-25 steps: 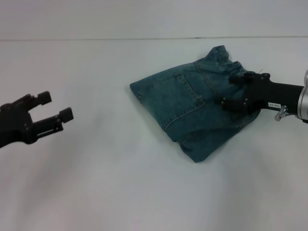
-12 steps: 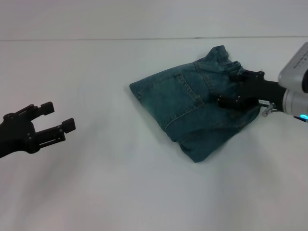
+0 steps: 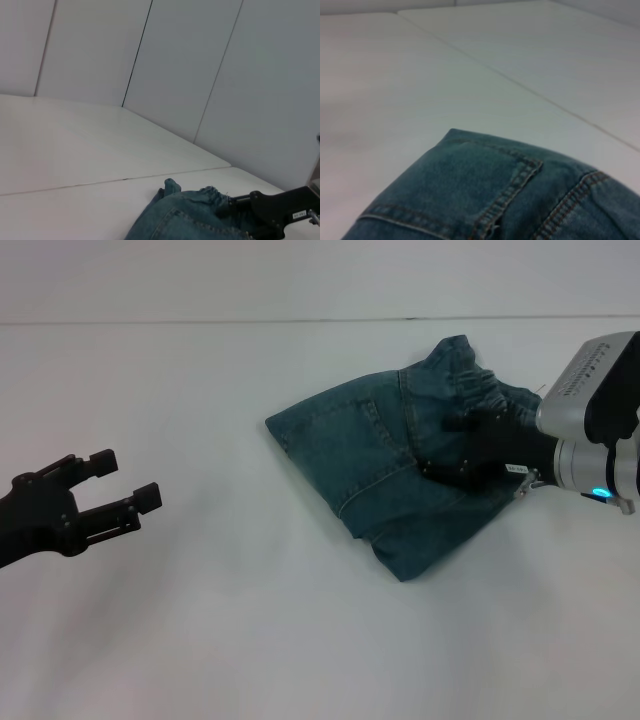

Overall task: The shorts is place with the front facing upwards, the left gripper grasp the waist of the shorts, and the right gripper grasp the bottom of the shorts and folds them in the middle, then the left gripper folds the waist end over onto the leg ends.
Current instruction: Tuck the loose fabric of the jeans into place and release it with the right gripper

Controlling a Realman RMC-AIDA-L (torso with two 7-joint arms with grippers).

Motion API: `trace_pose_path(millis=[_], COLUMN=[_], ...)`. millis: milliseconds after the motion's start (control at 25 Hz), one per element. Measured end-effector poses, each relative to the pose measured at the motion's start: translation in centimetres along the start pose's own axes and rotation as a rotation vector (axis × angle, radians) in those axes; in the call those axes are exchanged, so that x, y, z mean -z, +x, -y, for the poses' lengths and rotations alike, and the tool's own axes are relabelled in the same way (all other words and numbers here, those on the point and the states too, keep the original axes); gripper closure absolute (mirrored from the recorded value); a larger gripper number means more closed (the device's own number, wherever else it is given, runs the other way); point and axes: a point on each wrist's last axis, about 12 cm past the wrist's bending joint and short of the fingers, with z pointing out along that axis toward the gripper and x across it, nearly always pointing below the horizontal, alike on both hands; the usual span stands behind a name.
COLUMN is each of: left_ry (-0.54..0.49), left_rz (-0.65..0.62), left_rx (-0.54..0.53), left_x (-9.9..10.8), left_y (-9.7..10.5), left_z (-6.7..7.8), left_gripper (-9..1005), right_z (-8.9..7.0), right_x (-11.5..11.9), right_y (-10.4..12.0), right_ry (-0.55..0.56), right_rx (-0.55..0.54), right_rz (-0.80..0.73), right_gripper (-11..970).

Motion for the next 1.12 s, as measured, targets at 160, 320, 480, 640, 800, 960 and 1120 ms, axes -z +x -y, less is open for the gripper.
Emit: trace_pose_path(millis=[160, 320, 480, 640, 800, 960, 1120], left_ry=[-0.002, -0.005, -0.006, -0.004, -0.002, -0.003, -0.001], left_rz=[0.002, 0.002, 0.002, 0.002, 0.002, 0.003, 0.002], left_rx=[0.0, -0.002, -0.003, -0.006, -0.009, -0.01, -0.013], left_x=[0.0, 0.0, -0.1, -0.2, -0.3, -0.4, -0.5], left_y=[0.0, -0.1, -0.3, -0.4, -0.5, -0.5, -0.6], left_z=[0.0, -0.1, -0.2, -0.3, -0.3, -0.3, -0.3], left_gripper=[95, 96, 96, 96, 96, 96, 96], right_z=[-0.3, -0.4, -0.7, -1.4, -1.8, -2.2, -2.9], right_x=[0.0, 0.1, 0.1, 0.0, -0.1, -0.1, -0.4], right_y=[0.1, 0.3, 0.1, -0.2, -0.3, -0.5, -0.9], right_ry=[-0.017, -0.021, -0.052, -0.091, -0.114, -0.143, -0.182], right_rx=[-0.026, -0.045, -0.048, -0.048, -0.048, -0.054, -0.048], right_rz=[-0.016, -0.019, -0.01, -0.003, 0.002, 0.018, 0.033], right_gripper=[169, 169, 169, 169, 170, 170, 170])
